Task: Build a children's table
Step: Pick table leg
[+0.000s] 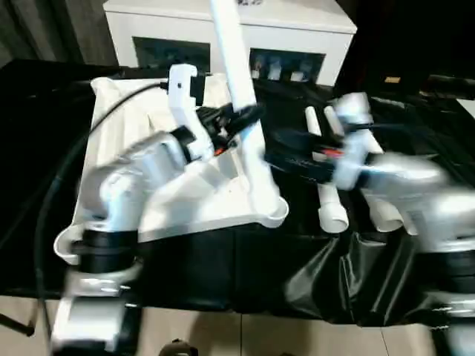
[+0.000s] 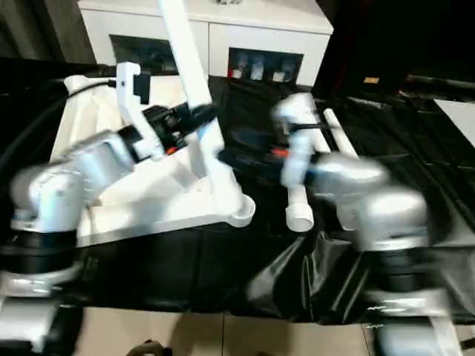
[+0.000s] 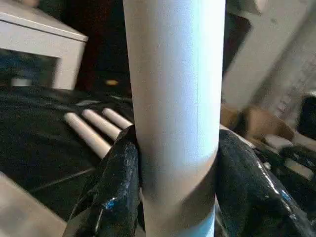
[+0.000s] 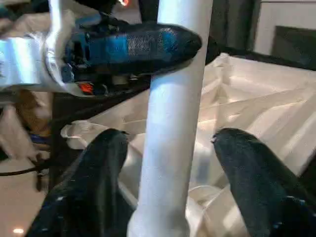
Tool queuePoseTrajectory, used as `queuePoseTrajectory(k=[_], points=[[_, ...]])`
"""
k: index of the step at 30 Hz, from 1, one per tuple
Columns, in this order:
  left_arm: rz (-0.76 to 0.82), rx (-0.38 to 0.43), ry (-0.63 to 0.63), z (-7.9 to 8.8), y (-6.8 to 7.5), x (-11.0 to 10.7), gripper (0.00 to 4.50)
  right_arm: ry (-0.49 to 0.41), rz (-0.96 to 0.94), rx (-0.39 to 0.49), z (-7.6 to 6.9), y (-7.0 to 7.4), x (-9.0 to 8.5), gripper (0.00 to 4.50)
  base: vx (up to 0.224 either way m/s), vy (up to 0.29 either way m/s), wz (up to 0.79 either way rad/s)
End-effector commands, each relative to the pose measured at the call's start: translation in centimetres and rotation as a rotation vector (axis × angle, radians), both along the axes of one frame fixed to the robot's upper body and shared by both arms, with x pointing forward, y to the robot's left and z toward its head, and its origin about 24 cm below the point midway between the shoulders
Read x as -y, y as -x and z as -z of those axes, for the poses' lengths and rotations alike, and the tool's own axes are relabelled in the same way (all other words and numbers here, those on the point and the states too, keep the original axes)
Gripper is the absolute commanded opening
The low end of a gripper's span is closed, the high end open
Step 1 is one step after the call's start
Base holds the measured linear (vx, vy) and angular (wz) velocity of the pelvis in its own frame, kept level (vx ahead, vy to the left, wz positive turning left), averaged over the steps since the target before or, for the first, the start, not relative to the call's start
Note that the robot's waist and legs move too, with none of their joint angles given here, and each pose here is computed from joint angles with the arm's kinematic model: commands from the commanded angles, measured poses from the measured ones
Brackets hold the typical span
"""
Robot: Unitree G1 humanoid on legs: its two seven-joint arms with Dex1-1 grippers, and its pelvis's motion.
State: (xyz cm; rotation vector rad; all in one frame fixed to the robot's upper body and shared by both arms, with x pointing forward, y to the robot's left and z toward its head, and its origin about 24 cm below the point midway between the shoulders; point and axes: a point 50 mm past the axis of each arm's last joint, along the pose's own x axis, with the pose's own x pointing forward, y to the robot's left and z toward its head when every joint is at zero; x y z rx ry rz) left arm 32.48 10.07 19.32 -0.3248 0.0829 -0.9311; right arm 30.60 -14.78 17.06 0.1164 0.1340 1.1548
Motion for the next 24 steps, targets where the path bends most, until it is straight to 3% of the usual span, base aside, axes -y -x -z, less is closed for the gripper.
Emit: queuePoseTrajectory(k=[1, 7, 12, 24], points=[[0.125, 0.047, -0.004, -1.3, 0.6, 1.0, 1.84, -0.030, -0.030, -0.044, -0.4, 0.0, 0.6, 3.53, 0.000, 0.000, 0.00], [0.268, 0.087, 0.035, -2.7, 1.3, 1.6, 1.84, 0.051, -0.075, -0.095, 0.0, -0.2, 1.2, 4.00, 0.000, 0.000, 0.00], [0.324, 0.113, 0.041, -3.5, 1.5, 2.1, 1.84, 0.086, -0.167, -0.142, 0.3, 0.1, 0.7, 4.02, 0.000, 0.000, 0.00], [0.369, 0.097, 0.066, -3.5, 1.7, 2.5, 1.84, 0.101, -0.233, -0.151, 0.0, -0.3, -0.2, 4.02, 0.000, 0.000, 0.00]])
